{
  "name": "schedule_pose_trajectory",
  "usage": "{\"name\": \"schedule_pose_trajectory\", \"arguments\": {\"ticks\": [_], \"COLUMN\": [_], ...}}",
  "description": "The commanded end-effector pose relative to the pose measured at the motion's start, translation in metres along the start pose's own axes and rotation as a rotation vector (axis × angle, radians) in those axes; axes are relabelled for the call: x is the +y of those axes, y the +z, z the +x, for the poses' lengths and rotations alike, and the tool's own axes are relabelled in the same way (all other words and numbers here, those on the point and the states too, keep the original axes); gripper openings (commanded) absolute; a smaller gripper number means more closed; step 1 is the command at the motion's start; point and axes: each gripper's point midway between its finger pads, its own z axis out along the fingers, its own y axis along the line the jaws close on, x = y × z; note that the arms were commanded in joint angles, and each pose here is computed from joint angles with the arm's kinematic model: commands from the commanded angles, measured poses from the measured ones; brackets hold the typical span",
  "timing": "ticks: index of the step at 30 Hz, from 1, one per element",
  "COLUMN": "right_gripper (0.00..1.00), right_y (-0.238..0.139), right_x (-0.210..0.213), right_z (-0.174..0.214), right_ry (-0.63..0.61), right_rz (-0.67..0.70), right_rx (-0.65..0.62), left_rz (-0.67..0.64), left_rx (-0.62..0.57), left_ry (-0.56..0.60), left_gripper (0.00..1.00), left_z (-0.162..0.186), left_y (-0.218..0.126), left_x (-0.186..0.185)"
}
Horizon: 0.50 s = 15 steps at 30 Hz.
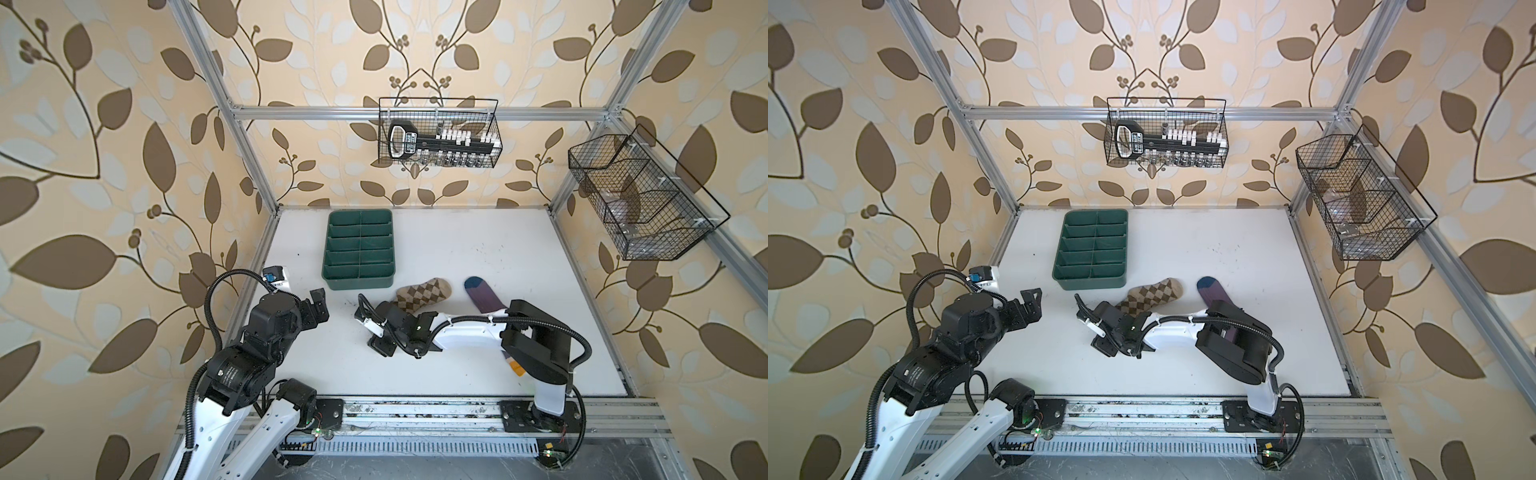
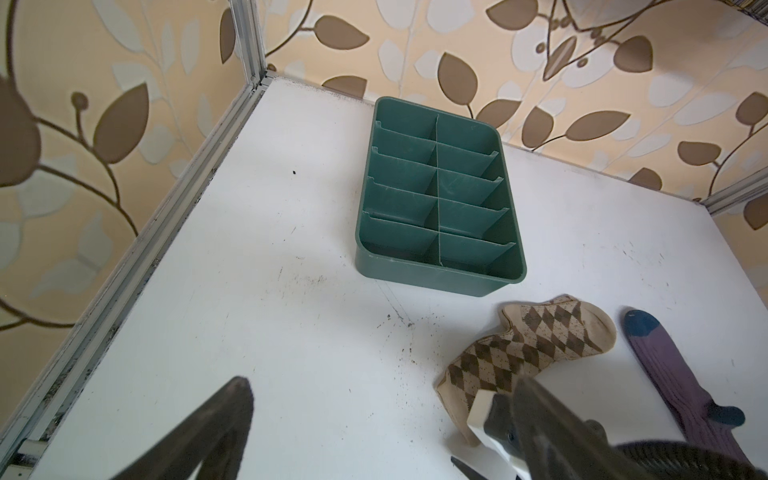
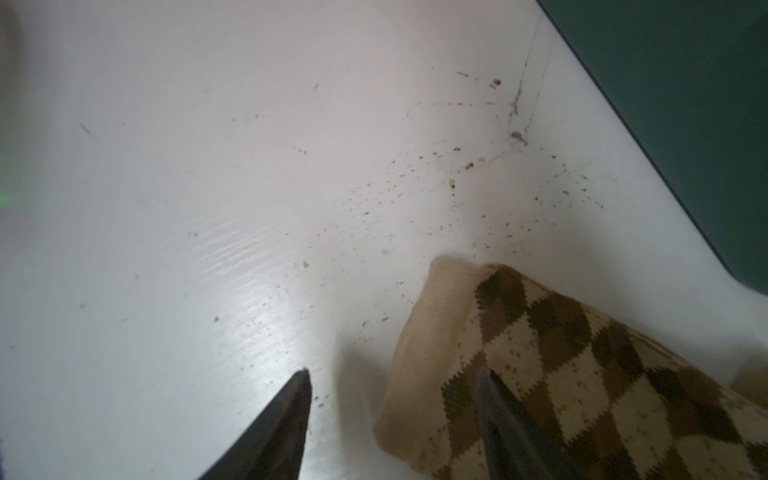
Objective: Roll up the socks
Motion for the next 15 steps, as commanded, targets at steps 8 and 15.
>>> {"name": "schedule_pose_trajectory", "arguments": {"ticks": [8, 15], "right_gripper": [0.45, 0.14], "right_y": [0.02, 0.011], "right_x": [-0.01, -0.015], "right_z": [0.025, 0.056], "right_ry": [0.071, 0.113], "right_rz": [0.027, 0.028], "right_rx": [0.078, 0.133], "left_rz": [-0.046, 0.026], "left_rx": [0.003, 0.031], "left_ry": [0.034, 0.083], "left_gripper": [0.99, 0.98], "left_z": [-0.006, -0.011], "left_y": [0.004, 0.0], "left_x": [0.003, -0.013]}}
